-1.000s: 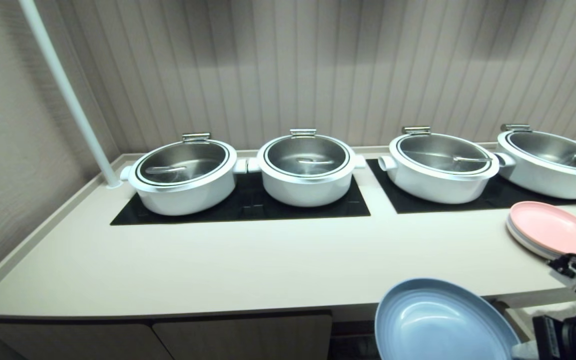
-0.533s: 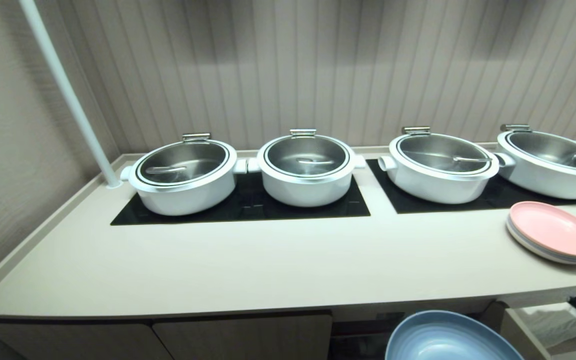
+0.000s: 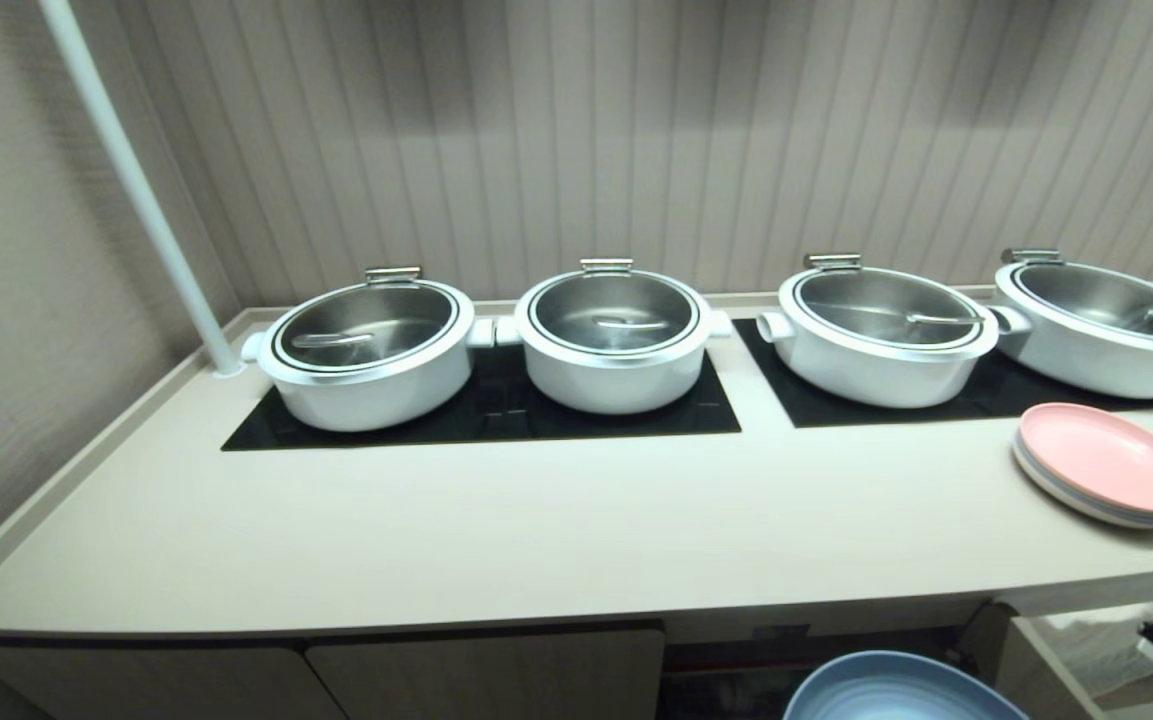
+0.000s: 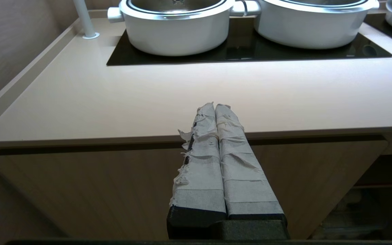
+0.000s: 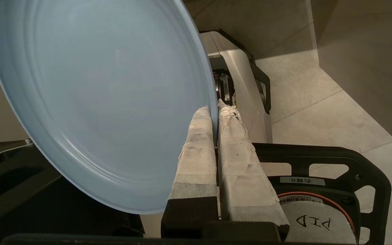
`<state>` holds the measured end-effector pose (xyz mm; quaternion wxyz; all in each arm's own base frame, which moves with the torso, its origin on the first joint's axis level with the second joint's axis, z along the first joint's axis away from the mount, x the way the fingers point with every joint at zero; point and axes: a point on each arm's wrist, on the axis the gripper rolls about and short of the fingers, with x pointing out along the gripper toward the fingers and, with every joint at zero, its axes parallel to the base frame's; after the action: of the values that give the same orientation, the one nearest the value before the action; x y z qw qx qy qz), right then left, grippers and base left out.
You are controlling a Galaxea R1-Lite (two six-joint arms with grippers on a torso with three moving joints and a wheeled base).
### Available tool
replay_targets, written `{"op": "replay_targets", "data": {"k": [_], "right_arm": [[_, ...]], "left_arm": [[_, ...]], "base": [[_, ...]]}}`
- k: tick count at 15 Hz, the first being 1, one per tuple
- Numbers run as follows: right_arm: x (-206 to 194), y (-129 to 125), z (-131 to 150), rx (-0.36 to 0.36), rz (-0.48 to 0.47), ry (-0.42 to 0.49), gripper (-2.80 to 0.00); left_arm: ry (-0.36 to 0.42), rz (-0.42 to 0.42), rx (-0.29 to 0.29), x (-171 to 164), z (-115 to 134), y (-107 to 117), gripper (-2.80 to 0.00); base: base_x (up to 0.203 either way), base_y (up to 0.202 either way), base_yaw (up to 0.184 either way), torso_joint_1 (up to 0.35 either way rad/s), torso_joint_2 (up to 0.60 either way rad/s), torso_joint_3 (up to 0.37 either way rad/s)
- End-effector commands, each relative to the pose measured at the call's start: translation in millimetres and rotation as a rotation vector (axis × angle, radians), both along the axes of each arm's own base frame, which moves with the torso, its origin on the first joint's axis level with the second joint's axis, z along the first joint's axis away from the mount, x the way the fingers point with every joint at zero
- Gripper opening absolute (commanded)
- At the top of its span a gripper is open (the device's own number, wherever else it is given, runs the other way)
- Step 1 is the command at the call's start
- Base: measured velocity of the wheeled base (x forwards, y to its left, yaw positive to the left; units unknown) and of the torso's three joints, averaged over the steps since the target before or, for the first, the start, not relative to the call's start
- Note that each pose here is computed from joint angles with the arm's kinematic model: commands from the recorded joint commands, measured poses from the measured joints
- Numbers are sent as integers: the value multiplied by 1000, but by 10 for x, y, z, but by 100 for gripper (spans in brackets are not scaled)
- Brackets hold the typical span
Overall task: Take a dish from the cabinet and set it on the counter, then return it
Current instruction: Put it back into the cabinet
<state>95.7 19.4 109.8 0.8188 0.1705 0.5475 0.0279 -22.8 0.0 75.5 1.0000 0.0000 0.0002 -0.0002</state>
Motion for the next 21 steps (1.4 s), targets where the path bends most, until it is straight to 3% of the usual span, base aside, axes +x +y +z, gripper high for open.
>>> {"op": "replay_targets", "data": {"k": [1,21], "right_arm": [[8,2,-25,-1,-1,22,-280],[85,22,11,20,6,-36,-280]], "left_arm": [[0,0,0,0,0,0,-280],[0,2,0,0,0,0,-280]], "base": [[0,0,0,0,0,0],[0,0,0,0,0,0]]}}
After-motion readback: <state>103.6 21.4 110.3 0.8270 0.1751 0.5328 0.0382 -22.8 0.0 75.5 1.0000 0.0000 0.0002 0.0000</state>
